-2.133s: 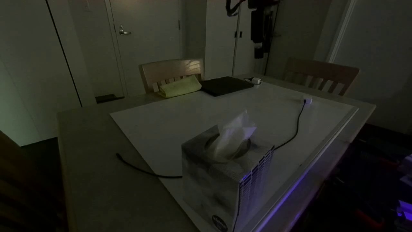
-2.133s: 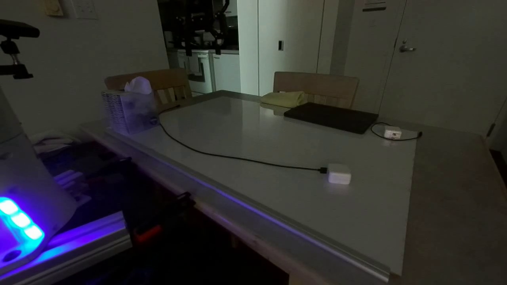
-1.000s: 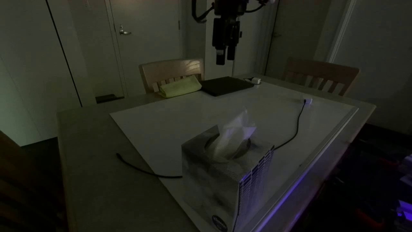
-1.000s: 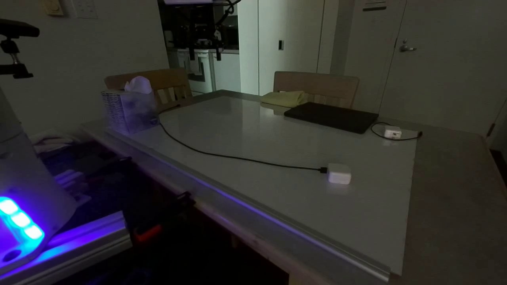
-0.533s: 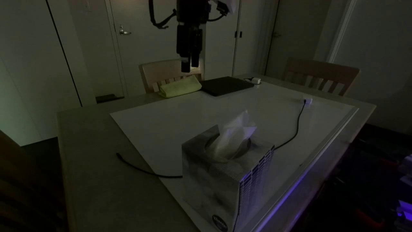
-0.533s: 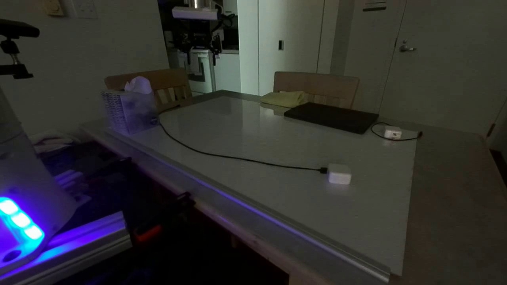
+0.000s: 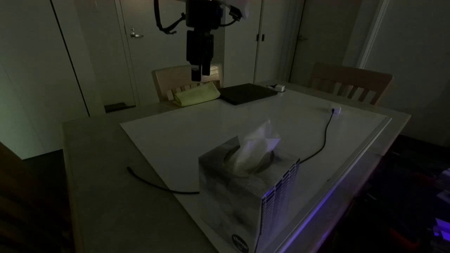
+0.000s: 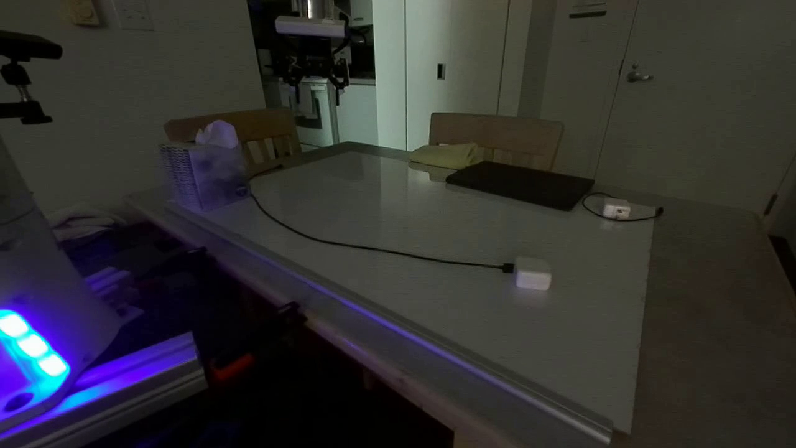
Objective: Loop the cable
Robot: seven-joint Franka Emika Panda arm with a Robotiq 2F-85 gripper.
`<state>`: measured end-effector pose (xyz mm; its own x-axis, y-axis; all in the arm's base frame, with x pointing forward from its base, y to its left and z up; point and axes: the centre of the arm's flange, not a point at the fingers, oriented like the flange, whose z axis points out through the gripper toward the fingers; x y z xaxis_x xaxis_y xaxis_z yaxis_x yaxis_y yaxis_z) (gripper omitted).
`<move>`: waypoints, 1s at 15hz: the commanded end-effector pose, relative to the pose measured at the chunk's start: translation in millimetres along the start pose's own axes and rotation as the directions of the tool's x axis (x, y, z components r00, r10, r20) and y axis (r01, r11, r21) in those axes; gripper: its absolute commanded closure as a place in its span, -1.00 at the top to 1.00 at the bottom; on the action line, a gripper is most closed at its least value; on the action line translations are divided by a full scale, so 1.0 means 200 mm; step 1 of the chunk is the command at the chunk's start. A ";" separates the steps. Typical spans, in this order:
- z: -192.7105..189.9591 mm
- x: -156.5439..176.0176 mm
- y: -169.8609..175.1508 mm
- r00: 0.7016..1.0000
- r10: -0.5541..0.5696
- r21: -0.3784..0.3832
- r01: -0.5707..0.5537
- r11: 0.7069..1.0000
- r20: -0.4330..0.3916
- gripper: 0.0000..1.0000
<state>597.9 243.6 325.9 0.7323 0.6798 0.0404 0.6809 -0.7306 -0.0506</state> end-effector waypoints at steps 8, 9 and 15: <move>0.18 0.46 -0.15 0.955 -0.292 0.126 0.285 0.950 0.046 1.00; 0.18 0.46 -0.18 0.938 -0.344 0.126 0.336 0.934 0.047 1.00; 0.21 0.43 -0.24 0.982 -0.168 0.156 0.154 0.976 0.085 1.00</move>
<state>625.0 332.8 290.7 0.4964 0.8677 0.0238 0.8582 -0.4865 -0.1638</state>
